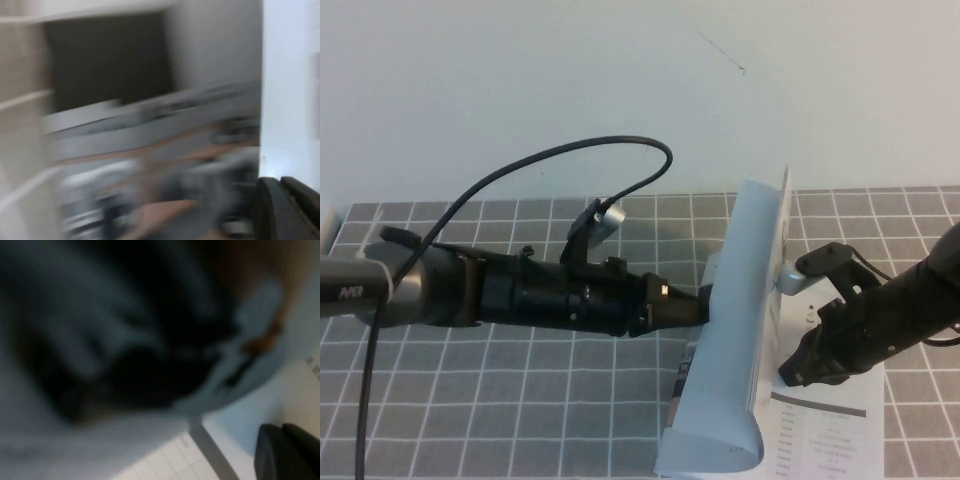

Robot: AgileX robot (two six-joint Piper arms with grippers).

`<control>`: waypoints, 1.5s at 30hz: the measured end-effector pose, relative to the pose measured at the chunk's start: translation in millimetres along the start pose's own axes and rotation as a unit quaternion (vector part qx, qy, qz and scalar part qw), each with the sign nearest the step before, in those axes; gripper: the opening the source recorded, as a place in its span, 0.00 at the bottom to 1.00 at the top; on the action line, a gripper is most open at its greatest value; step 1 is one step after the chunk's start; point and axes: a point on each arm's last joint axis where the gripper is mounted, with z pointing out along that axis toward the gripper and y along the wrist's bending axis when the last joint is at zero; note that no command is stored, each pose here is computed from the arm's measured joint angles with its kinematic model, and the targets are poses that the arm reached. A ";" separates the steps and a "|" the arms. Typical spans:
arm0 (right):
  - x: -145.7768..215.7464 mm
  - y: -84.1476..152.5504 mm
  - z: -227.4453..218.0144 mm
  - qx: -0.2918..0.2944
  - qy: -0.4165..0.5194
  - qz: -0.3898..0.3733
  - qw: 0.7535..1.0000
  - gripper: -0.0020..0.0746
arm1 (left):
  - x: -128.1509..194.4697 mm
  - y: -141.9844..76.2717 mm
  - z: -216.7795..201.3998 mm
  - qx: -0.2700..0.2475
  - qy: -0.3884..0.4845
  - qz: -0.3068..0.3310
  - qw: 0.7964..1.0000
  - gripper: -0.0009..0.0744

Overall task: Close book
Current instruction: 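Close the open booklet and leave it lying on the table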

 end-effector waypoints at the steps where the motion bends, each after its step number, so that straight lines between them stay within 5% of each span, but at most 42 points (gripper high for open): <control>1: 0.0 0.0 0.0 0.000 0.000 0.000 1.000 0.02 | -1.3 -4.4 0.5 0.018 0.001 0.003 1.000 0.01; 13: 3.6 1.7 -26.9 0.086 0.038 -0.030 0.995 0.02 | -4.5 -17.7 -0.5 0.078 0.006 0.009 0.997 0.01; 25: -12.2 50.4 -149.6 0.204 -0.086 -0.078 0.972 0.02 | -21.4 -33.4 -2.2 0.113 -0.003 0.060 0.992 0.03; 28: -10.7 63.6 -171.9 0.214 -0.118 -0.084 0.966 0.02 | -26.4 -37.1 -2.7 0.117 -0.006 0.071 0.991 0.13; 37: -4.9 72.8 -182.6 0.209 -0.119 -0.087 0.967 0.02 | -24.0 -44.7 4.7 0.126 0.006 0.051 0.991 0.76; 45: -3.9 72.8 -181.5 0.207 -0.117 -0.086 0.968 0.02 | -10.0 -61.1 24.0 0.142 0.040 0.040 0.988 0.86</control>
